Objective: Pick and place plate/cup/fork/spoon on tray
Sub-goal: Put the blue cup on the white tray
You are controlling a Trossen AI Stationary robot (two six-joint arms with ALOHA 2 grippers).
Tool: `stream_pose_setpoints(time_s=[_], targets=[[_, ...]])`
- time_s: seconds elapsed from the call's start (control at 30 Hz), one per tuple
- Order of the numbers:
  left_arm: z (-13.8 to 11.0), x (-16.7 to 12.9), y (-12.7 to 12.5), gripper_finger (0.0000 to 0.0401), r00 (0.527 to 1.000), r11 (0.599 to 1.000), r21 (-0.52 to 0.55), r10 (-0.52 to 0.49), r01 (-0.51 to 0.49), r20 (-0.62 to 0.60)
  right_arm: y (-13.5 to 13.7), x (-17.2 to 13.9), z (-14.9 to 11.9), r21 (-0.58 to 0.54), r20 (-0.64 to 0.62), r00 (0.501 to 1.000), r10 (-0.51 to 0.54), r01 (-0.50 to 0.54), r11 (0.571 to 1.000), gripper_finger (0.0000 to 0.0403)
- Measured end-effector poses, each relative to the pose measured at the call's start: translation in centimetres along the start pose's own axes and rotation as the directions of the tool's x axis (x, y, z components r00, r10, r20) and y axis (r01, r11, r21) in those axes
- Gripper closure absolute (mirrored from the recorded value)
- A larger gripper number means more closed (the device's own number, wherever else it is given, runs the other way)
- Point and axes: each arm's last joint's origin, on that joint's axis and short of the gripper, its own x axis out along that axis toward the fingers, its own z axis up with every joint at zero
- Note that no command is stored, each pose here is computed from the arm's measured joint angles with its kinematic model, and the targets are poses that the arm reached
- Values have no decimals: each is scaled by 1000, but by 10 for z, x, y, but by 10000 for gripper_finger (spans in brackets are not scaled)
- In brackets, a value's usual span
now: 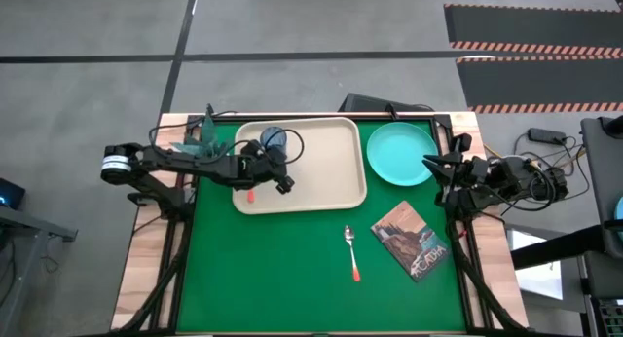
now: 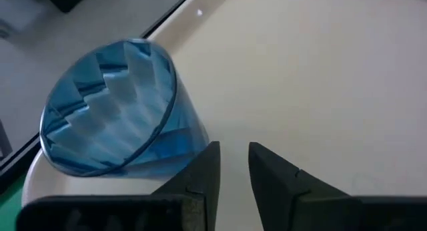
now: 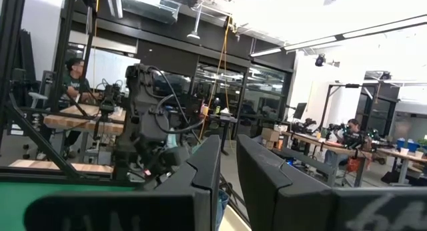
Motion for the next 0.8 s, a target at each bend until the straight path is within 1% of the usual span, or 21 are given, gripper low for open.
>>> stream_pose_setpoints(time_s=[0.4, 0.6, 0.7, 0.8], targets=[[-7, 8, 8, 338, 999, 999, -10, 31, -31, -20, 0, 0, 0, 0, 0, 1000, -1, 1, 1000, 360], [-15, 14, 11, 338, 999, 999, -27, 35, -35, -8, 0, 0, 0, 0, 0, 1000, 0, 0, 1000, 360], [-14, 15, 12, 338, 999, 999, -35, 37, -37, -3, 0, 0, 0, 0, 0, 1000, 0, 0, 1000, 360], [-13, 16, 14, 338, 998, 997, -41, 69, -68, 9, 0, 0, 0, 0, -1, 1000, -1, 1, 1000, 360]])
